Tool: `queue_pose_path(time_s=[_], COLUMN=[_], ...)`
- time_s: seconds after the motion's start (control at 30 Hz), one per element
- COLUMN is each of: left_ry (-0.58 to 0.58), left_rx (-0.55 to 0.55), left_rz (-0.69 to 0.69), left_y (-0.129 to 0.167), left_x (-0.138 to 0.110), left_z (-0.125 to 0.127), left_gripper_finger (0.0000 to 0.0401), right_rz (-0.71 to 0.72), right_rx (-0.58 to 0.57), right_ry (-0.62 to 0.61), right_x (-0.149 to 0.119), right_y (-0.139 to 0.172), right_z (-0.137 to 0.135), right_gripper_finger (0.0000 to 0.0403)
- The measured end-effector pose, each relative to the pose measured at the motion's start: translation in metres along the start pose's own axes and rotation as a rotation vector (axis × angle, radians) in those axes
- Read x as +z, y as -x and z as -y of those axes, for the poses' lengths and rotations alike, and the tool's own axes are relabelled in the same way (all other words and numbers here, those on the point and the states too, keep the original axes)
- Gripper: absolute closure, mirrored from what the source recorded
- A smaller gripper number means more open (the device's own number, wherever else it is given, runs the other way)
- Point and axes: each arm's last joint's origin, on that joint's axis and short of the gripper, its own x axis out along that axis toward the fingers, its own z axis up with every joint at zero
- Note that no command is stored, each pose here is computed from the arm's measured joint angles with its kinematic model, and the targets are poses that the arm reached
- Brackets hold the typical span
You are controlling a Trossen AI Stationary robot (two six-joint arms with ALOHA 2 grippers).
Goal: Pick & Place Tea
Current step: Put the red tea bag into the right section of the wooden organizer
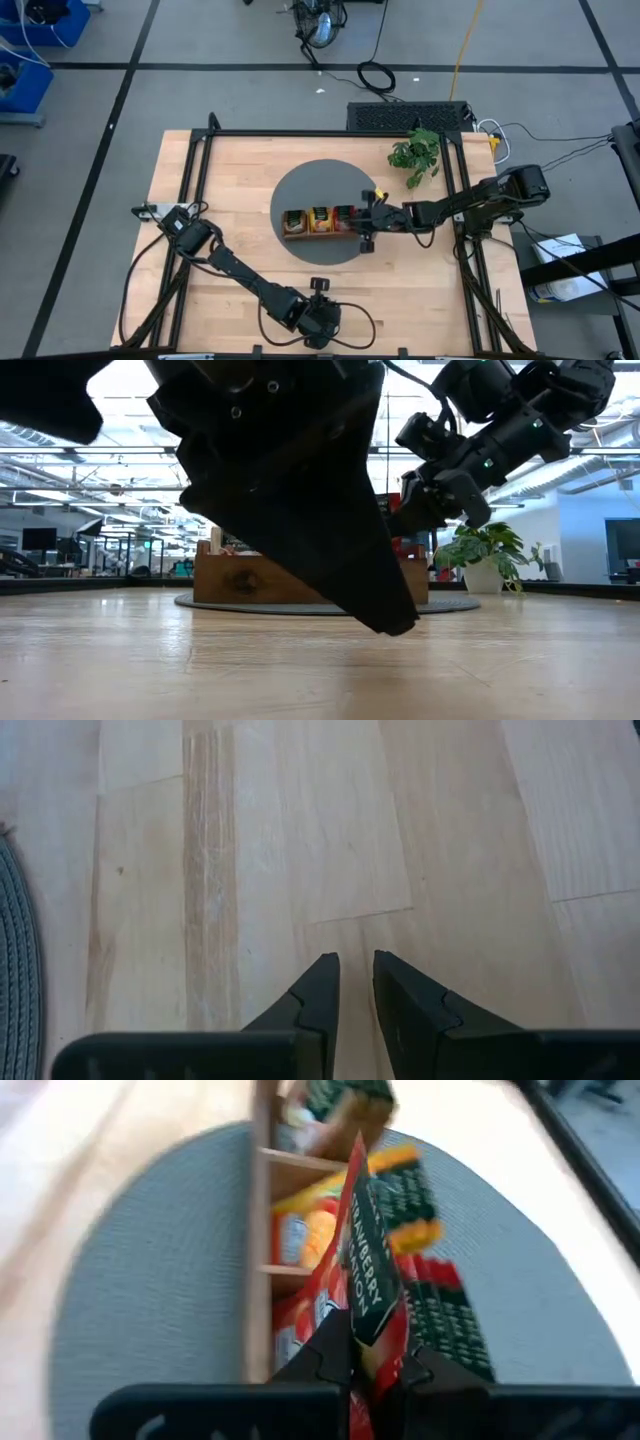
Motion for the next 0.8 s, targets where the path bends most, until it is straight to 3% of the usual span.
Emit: queue_pose_path(time_s=[0.5,0.8], left_ry=[0.003,0.008], left_rx=[-0.001,-0.001], left_rz=[0.000,0.000], left_y=[0.000,0.000], left_x=[0.000,0.000], left_z=[0.000,0.000], left_gripper_finger=[0.0329,0.0329], right_rz=[-0.037,-0.041], right_rx=[-0.026,0.029], right_ry=[-0.119,-0.137], right_x=[-0.007,-0.012], right_y=[0.000,0.001], right_z=[0.000,-0.003], right_gripper_finger=[0.0399,0.0385])
